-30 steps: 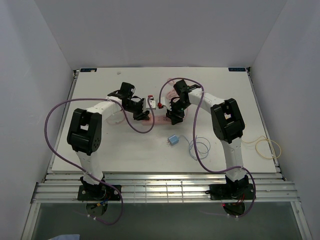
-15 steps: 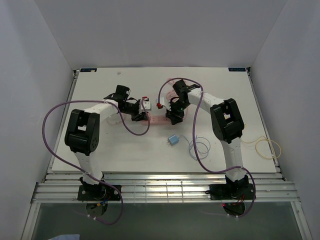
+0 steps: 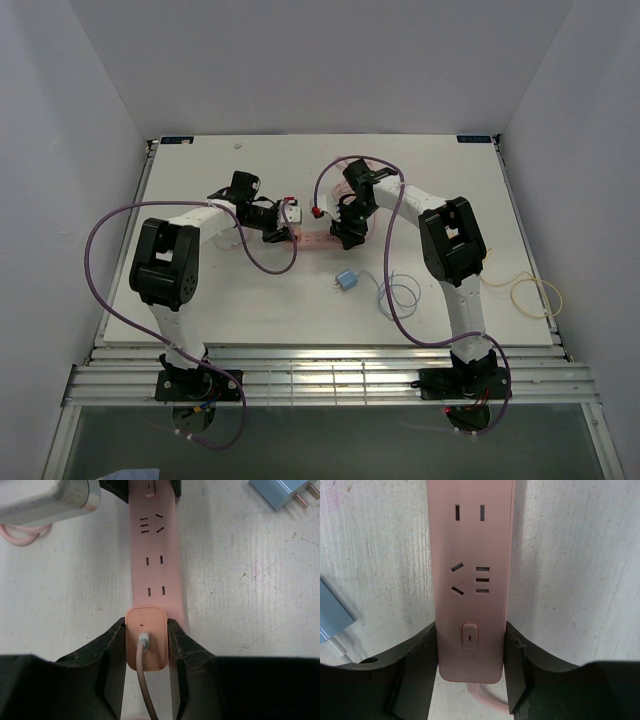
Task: Insert the plug
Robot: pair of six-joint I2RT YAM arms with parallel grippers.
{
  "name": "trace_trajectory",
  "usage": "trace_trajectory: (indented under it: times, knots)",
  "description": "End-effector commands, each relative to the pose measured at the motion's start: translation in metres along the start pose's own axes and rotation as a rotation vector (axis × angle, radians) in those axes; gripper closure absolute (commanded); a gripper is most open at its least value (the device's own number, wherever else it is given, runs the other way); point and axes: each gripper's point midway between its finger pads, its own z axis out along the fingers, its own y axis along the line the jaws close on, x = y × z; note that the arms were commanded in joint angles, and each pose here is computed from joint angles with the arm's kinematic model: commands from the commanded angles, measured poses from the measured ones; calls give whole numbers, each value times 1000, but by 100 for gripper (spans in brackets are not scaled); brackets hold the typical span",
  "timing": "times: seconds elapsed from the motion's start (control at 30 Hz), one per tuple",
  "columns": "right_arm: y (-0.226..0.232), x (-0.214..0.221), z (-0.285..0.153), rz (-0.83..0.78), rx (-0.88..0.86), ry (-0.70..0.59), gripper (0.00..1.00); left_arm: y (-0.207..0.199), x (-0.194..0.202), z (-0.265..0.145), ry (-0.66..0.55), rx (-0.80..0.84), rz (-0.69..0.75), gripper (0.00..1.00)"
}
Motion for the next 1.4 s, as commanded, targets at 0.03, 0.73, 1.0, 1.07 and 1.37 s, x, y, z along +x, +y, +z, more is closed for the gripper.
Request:
trace_trajectory:
  times: [0.03, 0.73, 1.0, 1.07, 1.37]
  knots:
    - [23, 13, 23, 38, -76, 66, 92, -105, 130, -18, 459, 223, -304, 100]
    - [24, 8, 17, 10, -63, 78, 92, -109, 126, -14, 378, 349, -341, 100]
    - [24, 9, 15, 4, -59, 92, 92, -118, 122, -15, 361, 407, -397, 100]
    - [24, 9, 15, 4, -60, 96, 92, -119, 121, -15, 360, 419, -407, 100]
    - [24, 10, 17, 6, -55, 110, 92, -125, 120, -16, 362, 442, -460, 100]
